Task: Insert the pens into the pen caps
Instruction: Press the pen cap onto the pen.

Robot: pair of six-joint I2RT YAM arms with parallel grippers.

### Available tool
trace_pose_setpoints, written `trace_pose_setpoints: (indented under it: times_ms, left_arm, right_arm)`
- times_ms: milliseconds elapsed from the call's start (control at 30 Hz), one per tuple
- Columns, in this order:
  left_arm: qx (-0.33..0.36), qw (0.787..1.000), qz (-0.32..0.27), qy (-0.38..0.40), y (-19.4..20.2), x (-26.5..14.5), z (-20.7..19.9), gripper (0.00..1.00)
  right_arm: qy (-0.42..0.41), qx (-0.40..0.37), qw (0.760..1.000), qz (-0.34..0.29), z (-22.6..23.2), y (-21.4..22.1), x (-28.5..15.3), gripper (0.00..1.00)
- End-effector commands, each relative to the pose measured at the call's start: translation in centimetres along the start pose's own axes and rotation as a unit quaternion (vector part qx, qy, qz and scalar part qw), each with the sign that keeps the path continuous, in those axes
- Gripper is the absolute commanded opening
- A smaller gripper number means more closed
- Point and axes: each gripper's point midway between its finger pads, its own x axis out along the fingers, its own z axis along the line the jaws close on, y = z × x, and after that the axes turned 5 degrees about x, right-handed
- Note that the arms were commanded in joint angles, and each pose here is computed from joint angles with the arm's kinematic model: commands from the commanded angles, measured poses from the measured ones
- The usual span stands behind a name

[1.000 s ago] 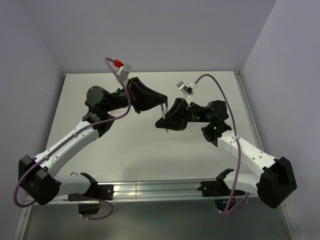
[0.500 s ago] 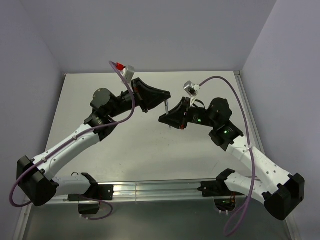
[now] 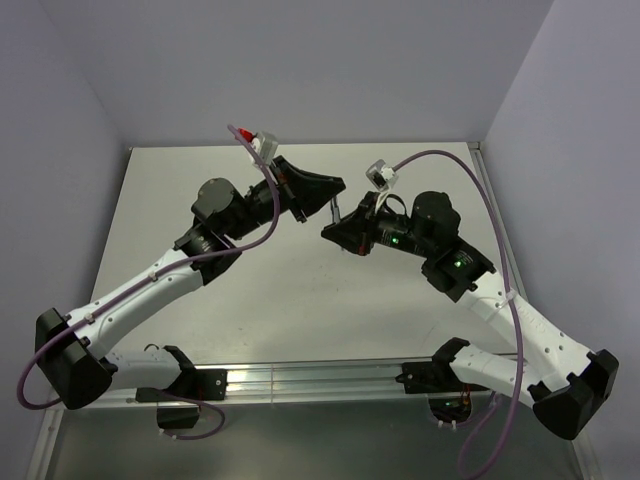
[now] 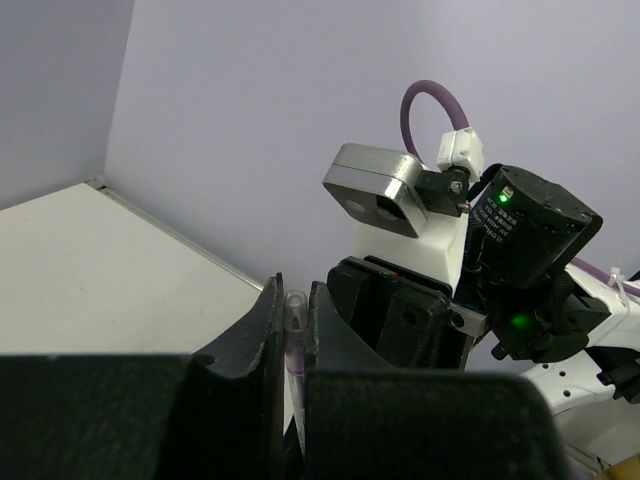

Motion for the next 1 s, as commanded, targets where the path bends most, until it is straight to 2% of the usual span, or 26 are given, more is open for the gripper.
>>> trace_pose_setpoints:
  times_ms: [0, 133, 467, 967]
  left_arm:
    - [-0.045, 0.982, 0.172, 0.067, 10.2, -2.3, -2.9, 0.0]
    - [-0.039, 0.978, 0.18, 0.093, 10.7, -3.1, -3.7, 0.0]
    - [-0.04, 0.97, 0.188, 0.151, 11.6, -4.6, -5.4, 0.0]
    - [-0.047, 0.953, 0.208, 0.214, 12.3, -6.1, -7.3, 0.0]
  right_arm:
    - [-0.026, -0.057, 0.983, -0.172, 4.1, -11.1, -1.2, 0.0]
    - [-0.081, -0.061, 0.982, -0.157, 5.9, -11.0, -1.3, 0.0]
    - [-0.166, -0.053, 0.969, -0.176, 8.3, -12.6, -3.2, 0.0]
    - [-0.232, -0.043, 0.957, -0.17, 9.8, -14.5, -3.9, 0.0]
